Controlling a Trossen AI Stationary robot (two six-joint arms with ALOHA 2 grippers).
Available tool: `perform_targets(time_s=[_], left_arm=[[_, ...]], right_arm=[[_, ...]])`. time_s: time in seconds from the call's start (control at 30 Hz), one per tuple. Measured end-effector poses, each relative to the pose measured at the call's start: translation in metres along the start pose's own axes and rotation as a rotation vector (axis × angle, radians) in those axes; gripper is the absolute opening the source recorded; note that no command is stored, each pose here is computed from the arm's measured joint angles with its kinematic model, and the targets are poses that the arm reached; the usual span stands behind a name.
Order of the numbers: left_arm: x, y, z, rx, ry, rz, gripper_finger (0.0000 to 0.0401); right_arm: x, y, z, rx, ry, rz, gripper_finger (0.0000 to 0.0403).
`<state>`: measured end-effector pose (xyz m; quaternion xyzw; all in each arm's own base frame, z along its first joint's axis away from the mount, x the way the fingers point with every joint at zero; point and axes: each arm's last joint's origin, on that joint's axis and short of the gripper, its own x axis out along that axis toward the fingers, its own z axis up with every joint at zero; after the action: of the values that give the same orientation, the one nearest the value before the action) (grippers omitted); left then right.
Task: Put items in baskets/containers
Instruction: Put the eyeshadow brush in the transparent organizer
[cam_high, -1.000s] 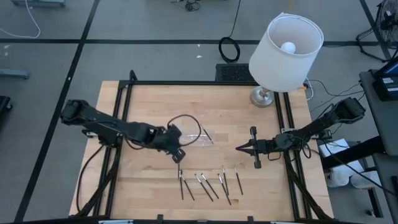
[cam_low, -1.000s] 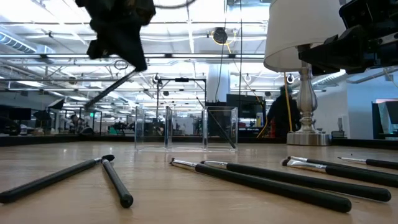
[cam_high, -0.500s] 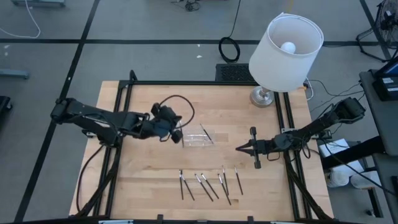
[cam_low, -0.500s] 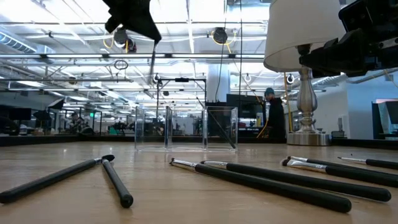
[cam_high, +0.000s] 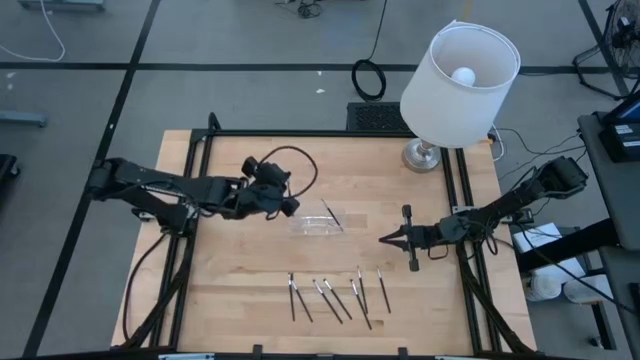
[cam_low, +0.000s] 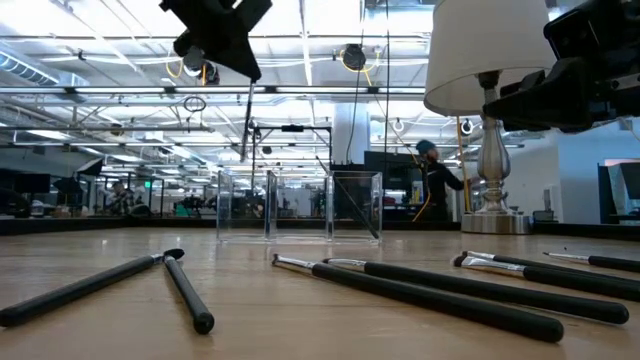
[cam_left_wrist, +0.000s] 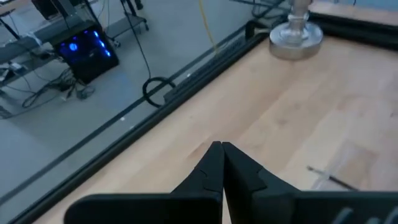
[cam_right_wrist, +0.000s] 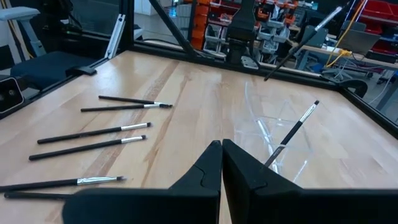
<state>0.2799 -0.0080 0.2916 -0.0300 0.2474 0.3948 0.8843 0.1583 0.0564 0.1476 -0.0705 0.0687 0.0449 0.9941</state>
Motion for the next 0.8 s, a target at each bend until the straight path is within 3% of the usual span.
perform_targets(time_s=[0.33, 0.8], left_arm=[[0.018, -0.036, -0.016, 0.169, -0.069, 0.095, 0.0000], [0.019, -0.083, -0.056, 0.254, -0.116, 0.155, 0.0000]], right_arm=[[0.000, 0.000, -0.001, -0.006, 0.014, 0.000, 0.0000], [0.000, 0.000, -0.002, -0.009, 0.015, 0.000, 0.0000]])
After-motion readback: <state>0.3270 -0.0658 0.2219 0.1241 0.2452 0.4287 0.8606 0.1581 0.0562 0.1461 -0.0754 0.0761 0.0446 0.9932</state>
